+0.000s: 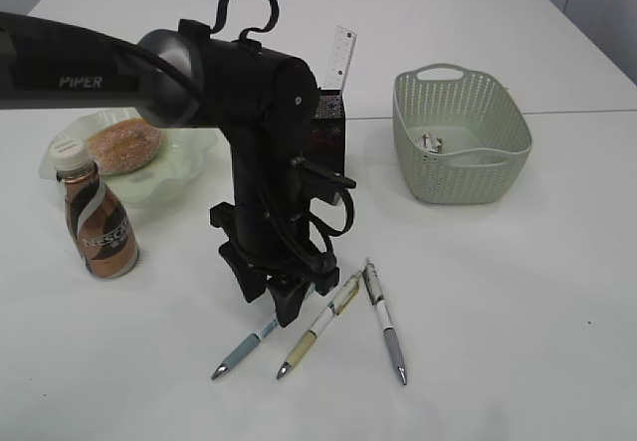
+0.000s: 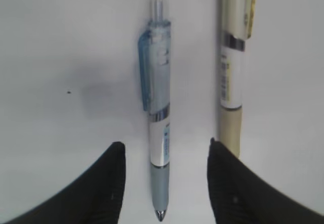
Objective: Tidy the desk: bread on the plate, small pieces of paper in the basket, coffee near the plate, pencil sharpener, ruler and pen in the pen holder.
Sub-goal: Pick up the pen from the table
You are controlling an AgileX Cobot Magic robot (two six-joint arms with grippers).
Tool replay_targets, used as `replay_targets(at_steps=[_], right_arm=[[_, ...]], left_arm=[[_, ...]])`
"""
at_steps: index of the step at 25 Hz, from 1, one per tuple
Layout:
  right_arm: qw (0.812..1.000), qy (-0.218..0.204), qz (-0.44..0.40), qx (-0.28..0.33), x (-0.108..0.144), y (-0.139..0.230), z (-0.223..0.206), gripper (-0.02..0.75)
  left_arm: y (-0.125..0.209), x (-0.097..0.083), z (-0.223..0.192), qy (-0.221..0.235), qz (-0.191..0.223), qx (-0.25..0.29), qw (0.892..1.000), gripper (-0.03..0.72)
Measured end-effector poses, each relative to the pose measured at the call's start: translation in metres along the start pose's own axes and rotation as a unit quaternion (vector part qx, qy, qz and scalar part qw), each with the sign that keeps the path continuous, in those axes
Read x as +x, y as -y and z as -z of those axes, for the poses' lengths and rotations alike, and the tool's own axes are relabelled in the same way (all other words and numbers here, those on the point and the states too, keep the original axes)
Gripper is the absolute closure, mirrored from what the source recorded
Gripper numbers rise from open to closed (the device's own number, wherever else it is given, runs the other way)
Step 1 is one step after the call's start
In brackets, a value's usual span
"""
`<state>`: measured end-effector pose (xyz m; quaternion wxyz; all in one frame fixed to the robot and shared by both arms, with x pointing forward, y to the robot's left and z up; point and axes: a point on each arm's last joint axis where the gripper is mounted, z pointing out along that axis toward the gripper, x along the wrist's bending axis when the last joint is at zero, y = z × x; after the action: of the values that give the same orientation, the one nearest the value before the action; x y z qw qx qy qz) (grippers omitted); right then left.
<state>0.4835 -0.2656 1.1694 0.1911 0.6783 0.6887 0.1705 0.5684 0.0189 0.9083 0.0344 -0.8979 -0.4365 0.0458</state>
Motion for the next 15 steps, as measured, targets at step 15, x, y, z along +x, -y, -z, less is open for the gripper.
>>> replay_targets(at_steps=[15], right_arm=[[1.0, 0.003, 0.001, -0.001, -0.0006, -0.0001, 0.0, 0.333]], left_arm=[[-0.0048, 0.0002, -0.004, 0.0, -0.001, -0.019, 1.0, 0.323]])
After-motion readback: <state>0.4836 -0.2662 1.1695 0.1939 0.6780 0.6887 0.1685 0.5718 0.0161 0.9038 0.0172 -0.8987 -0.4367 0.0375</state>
